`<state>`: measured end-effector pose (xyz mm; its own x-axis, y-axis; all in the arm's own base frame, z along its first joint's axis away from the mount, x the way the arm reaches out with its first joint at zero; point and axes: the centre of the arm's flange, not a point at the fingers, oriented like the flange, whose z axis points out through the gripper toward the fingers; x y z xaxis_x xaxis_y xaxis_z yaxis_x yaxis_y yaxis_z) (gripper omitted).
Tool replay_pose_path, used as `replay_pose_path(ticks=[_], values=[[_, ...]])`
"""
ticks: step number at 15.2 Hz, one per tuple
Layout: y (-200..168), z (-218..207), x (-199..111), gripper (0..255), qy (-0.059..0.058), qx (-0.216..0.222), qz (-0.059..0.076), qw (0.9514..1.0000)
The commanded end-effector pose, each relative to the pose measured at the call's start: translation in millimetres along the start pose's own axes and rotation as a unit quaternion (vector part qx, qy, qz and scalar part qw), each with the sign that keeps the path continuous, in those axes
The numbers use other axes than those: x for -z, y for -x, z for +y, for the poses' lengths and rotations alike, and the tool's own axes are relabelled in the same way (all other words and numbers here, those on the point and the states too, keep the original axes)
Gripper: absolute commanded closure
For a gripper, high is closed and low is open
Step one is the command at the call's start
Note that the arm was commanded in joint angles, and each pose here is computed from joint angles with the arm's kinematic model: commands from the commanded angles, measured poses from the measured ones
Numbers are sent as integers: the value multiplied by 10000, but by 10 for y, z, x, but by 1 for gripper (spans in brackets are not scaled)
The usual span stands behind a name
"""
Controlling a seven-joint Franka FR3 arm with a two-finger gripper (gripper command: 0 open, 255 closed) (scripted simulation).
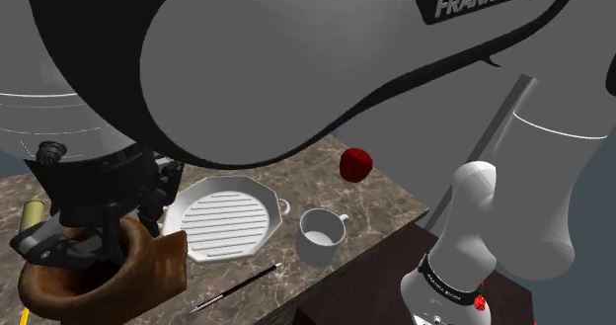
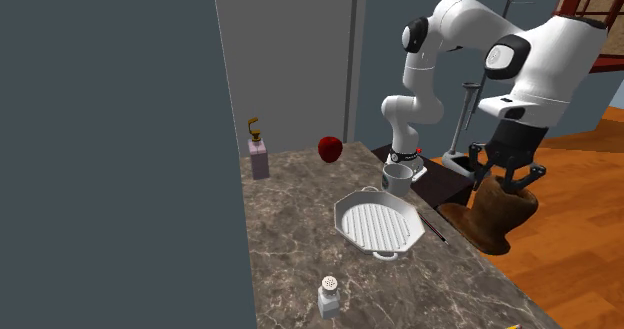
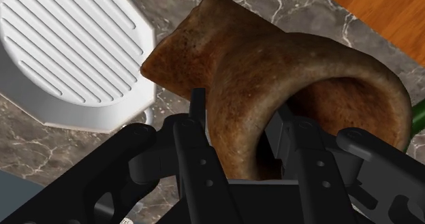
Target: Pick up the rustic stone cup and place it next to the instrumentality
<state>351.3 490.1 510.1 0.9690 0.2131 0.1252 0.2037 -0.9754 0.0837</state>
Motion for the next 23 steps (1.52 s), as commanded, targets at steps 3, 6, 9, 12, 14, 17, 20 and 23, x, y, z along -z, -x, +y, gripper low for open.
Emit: replay_pose_path(ticks=[3,6,9,12,14,17,20,23], values=[[22,-19,-198,255,-5,0,7,10000],[41,-32,-355,255,-5,0,7,10000],[61,-45,-511,255,-5,0,7,10000],[81,-59,-668,255,-5,0,7,10000],[94,-67,-772,255,-5,0,7,10000],[114,-81,-929,255,-5,0,7,10000],[127,-89,-1026,255,-5,0,7,10000],[126,-89,-1026,255,-5,0,7,10000]])
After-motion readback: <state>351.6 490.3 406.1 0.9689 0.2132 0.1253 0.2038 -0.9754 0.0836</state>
